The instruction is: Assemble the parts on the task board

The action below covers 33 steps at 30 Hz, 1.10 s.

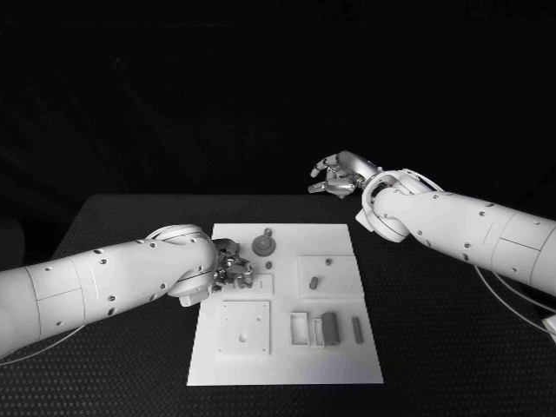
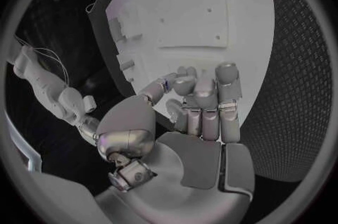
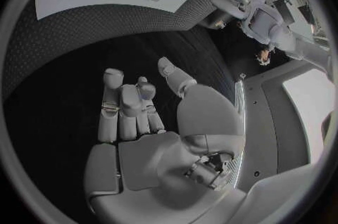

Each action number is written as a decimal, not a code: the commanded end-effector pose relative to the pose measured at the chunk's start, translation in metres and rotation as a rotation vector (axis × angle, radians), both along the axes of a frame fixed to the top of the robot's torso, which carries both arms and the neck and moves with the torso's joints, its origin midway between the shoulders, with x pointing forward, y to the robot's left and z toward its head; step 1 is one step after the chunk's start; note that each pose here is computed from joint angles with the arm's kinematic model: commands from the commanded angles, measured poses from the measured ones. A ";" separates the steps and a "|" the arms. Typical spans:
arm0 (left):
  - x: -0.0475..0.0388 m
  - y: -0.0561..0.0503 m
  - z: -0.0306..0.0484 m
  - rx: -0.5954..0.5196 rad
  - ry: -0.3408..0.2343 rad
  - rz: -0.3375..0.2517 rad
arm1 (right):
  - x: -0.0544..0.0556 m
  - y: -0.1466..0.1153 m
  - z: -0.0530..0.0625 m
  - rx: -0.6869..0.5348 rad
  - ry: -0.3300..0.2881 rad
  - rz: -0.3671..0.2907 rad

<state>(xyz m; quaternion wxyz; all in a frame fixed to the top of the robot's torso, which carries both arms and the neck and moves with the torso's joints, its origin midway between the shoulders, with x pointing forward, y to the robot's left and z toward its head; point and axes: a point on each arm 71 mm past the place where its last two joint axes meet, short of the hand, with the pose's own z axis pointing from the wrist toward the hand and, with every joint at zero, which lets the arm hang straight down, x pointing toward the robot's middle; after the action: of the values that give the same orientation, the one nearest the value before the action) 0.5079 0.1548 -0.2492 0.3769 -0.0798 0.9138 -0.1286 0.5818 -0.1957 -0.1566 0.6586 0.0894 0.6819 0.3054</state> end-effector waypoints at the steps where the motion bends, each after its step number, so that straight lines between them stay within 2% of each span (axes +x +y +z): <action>1: -0.0007 0.000 -0.0023 0.024 0.007 -0.018 | 0.000 0.002 0.000 0.001 0.004 0.013; 14: 0.0002 -0.005 -0.0036 0.032 0.000 -0.028 | -0.001 0.002 0.000 0.000 0.005 0.015; 25: -0.0009 -0.013 -0.0026 0.076 -0.029 -0.084 | -0.001 0.001 0.000 -0.001 0.006 0.014; 33: -0.0018 -0.014 -0.0030 0.094 -0.033 -0.101 | -0.001 0.001 0.000 -0.002 0.007 0.015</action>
<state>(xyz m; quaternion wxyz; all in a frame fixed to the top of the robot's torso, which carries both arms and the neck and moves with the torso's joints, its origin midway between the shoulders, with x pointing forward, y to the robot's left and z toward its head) 0.5091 0.1440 -0.2490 0.3927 -0.0365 0.9120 -0.1125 0.5815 -0.1955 -0.1568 0.6568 0.0885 0.6834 0.3062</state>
